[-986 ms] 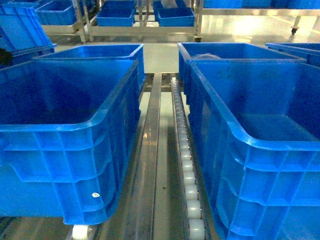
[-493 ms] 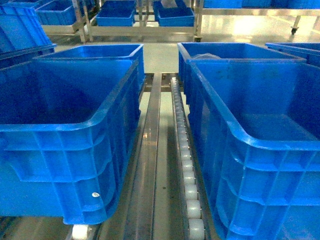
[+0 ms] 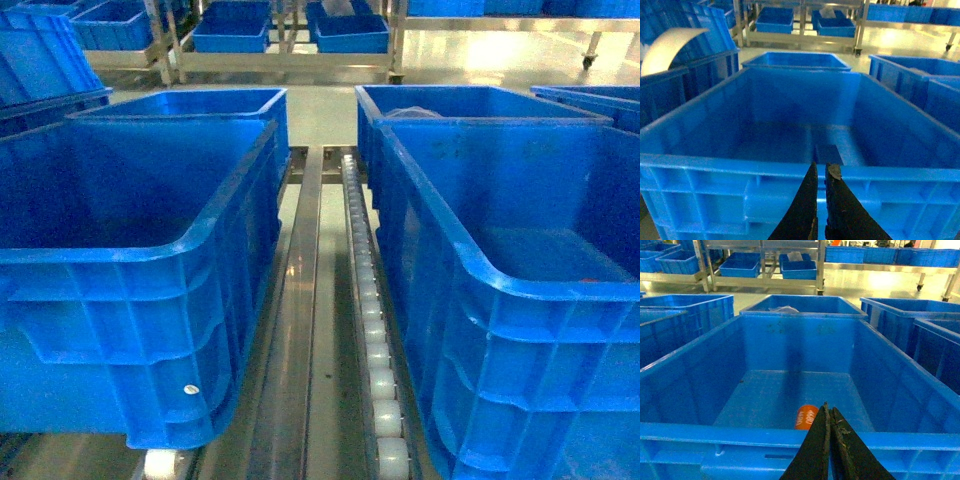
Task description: Sort blue parts and orange caps into right shelf containers
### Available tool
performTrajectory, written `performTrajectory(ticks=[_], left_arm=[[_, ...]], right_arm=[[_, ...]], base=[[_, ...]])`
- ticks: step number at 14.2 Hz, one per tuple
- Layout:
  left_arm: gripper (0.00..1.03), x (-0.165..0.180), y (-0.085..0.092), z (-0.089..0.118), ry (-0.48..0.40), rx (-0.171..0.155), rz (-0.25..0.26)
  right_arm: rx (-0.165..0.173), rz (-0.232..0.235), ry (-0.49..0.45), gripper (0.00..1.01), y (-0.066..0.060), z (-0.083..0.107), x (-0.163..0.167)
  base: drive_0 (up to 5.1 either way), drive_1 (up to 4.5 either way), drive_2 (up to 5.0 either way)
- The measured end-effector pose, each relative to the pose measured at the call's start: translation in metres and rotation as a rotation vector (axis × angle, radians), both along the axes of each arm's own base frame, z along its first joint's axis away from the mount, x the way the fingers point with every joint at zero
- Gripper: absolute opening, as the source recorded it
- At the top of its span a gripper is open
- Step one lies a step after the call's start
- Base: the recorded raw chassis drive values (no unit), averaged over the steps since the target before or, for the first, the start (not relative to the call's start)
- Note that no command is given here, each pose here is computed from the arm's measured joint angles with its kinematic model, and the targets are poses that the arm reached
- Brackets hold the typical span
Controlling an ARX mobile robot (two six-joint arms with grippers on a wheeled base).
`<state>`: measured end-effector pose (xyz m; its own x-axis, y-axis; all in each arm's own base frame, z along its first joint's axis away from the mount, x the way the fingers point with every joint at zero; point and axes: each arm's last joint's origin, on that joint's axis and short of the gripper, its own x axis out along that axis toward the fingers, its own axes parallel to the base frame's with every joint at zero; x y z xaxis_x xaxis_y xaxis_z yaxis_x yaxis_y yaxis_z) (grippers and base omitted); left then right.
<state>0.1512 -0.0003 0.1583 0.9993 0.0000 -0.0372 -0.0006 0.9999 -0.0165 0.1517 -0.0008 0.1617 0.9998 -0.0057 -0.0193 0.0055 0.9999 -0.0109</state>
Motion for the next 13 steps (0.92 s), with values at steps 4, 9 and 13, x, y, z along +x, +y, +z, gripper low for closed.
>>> performTrajectory(ticks=[4, 9, 13], left_arm=[[0.02, -0.014, 0.0, 0.007, -0.031, 0.0, 0.0], [0.02, -0.028, 0.0, 0.011, -0.046, 0.0, 0.0], [0.02, -0.036, 0.0, 0.012, -0.05, 0.0, 0.0]], right_arm=[[0.0, 0.0, -0.016, 0.02, 0.0, 0.005, -0.015], [0.0, 0.0, -0.031, 0.02, 0.0, 0.009, -0.028], [0.0, 0.0, -0.032, 0.02, 0.0, 0.009, -0.036]], base=[[0.0, 0.0, 0.0], [0.0, 0.0, 0.0], [0.0, 0.0, 0.0]])
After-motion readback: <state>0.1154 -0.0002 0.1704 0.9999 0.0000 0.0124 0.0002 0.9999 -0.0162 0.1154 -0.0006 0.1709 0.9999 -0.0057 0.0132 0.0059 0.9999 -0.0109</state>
